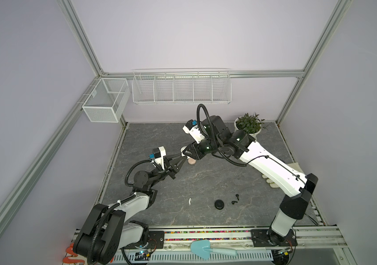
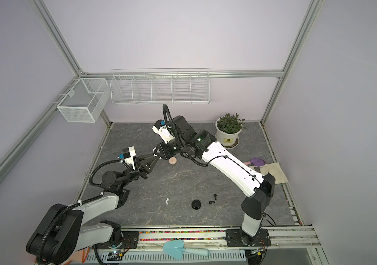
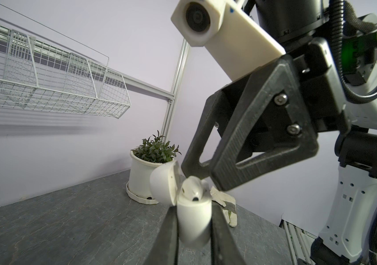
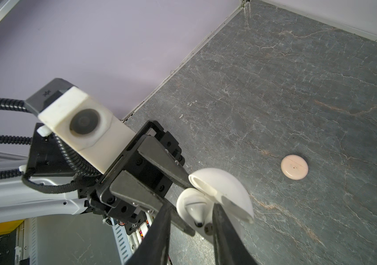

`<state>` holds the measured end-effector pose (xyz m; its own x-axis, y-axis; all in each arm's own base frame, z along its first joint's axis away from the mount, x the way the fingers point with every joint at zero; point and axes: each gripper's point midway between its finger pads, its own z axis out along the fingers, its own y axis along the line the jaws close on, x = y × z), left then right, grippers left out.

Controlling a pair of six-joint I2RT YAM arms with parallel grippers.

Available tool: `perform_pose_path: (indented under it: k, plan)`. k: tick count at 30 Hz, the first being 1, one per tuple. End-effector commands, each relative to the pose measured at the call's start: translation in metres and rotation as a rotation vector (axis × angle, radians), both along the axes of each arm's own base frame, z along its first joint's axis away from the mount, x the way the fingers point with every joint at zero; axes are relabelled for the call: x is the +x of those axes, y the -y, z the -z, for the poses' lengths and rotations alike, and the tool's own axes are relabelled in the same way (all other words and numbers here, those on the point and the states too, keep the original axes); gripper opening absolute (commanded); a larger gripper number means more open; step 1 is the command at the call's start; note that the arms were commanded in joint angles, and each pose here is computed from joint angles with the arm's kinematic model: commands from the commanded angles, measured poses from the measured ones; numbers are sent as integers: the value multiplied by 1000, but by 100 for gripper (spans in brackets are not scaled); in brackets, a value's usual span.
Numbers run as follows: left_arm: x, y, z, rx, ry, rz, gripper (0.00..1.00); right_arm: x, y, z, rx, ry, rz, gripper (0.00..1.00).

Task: Insert wireless bluetooth earbuds into charging case
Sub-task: Insert the wireless bluetooth earbud into the charging case.

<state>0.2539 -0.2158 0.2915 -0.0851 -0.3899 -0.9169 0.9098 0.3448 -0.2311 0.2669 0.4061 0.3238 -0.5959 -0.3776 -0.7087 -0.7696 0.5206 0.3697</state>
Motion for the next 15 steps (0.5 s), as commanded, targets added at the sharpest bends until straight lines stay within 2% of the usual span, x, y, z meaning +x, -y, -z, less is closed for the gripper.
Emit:
perform_pose_path:
  k: [1,5,8,11,15]
  plan:
    - [-9,-1,-8,-11,47,14,0,6,4,-7,-8,34,11,36]
    - [-7,-4,-5,-19,31,-9,0,0,21,-20,-35,65,25,37]
    - [-2,-10,0,-41,-8,-57,0,-12,41,-16,-46,61,59,37]
    - [2,-17,4,-59,-45,-106,0,-25,66,13,-84,32,126,38]
    - [13,-25,15,-31,-141,-189,0,-38,85,76,-140,-65,188,39]
